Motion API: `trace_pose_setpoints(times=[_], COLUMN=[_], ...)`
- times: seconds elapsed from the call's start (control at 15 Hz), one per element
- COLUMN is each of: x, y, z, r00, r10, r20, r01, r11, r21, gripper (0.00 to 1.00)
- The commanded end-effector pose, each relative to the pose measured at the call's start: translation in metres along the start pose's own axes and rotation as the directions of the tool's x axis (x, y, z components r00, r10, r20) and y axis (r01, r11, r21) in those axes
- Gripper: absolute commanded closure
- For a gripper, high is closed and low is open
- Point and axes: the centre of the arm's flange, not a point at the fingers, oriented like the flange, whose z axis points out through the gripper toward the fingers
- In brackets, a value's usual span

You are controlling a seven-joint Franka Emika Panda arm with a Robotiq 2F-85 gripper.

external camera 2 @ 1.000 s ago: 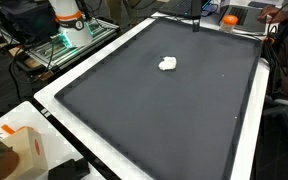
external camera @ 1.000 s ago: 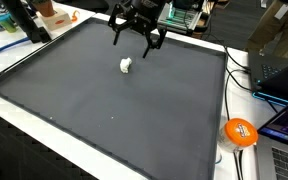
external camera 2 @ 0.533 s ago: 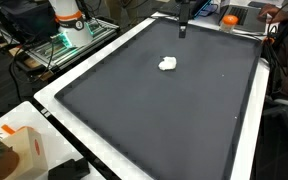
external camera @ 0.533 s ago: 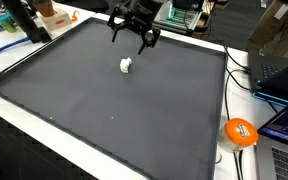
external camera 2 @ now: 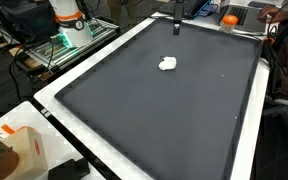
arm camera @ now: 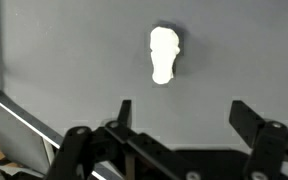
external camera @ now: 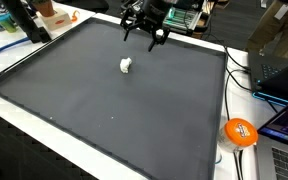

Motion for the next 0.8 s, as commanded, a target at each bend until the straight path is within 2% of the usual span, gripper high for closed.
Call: trace_pose_setpoints(times=[0.0, 0.13, 0.47, 0.73], x=[-0.001, -0.002, -0.009, -0.025], y=[0.000, 0.001, -0.030, -0.057], z=[-0.002, -0.005, 0.000, 0.000], r00=[1.000, 1.000, 0.998, 0.998], r10=[0.002, 0.006, 0.012, 0.022], r20=[-0.002, -0.003, 0.058, 0.059], r01=[-0.002, -0.006, -0.008, -0.017], r11=[1.000, 1.000, 0.998, 0.995], r21=[0.002, 0.009, -0.059, -0.096], gripper=[0.00, 0.00, 0.00, 0.00])
